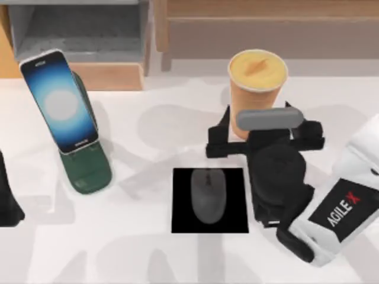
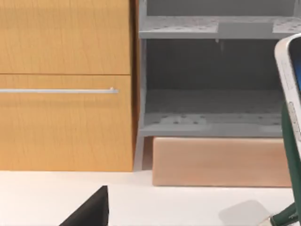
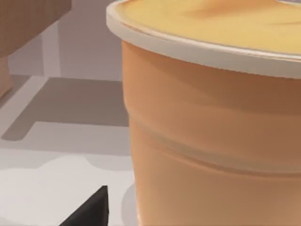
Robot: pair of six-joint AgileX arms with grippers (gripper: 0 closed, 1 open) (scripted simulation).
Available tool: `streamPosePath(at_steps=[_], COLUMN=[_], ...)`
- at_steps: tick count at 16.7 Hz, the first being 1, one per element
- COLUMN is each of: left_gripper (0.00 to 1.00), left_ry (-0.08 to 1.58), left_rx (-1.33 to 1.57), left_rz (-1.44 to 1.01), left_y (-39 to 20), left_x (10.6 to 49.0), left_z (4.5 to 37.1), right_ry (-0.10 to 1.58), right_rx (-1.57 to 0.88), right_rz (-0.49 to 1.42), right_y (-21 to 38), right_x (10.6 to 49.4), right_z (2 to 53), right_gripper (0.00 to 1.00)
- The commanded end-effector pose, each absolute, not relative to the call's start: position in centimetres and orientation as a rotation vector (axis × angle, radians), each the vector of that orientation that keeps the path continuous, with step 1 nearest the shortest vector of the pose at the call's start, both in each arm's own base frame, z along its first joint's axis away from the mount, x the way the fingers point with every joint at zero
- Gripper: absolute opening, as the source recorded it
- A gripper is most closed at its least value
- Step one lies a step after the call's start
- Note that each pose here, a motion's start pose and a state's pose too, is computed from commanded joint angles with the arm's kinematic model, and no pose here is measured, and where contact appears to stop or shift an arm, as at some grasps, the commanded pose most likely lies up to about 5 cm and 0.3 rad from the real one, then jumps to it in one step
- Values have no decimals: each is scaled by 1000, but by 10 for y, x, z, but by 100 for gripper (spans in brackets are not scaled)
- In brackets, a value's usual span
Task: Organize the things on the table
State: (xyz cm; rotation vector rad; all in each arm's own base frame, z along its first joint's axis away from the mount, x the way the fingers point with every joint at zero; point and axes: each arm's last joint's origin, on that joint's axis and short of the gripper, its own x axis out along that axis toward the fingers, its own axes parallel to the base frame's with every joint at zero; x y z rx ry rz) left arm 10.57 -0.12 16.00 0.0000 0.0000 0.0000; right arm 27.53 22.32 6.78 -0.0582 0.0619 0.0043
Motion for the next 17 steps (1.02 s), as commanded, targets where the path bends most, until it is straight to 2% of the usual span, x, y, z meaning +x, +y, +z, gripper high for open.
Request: streamPosePath(at_steps=[5,11,17], left_gripper=[100,100,100], left_ry=[0,0,0], left_rx=[0,0,0], left_rz=[0,0,0], left_y=[-1,-1,-1], left_x=[106,106,106], left_z=[160,160,160], right_ry=[0,1,-1], right_rx=[-12,-12,-12], right_rz=[-16,-12,-16], right_y=[230,231,229], right_x=[289,289,319], right_z=[61,61,61], right_gripper=[100,100,100])
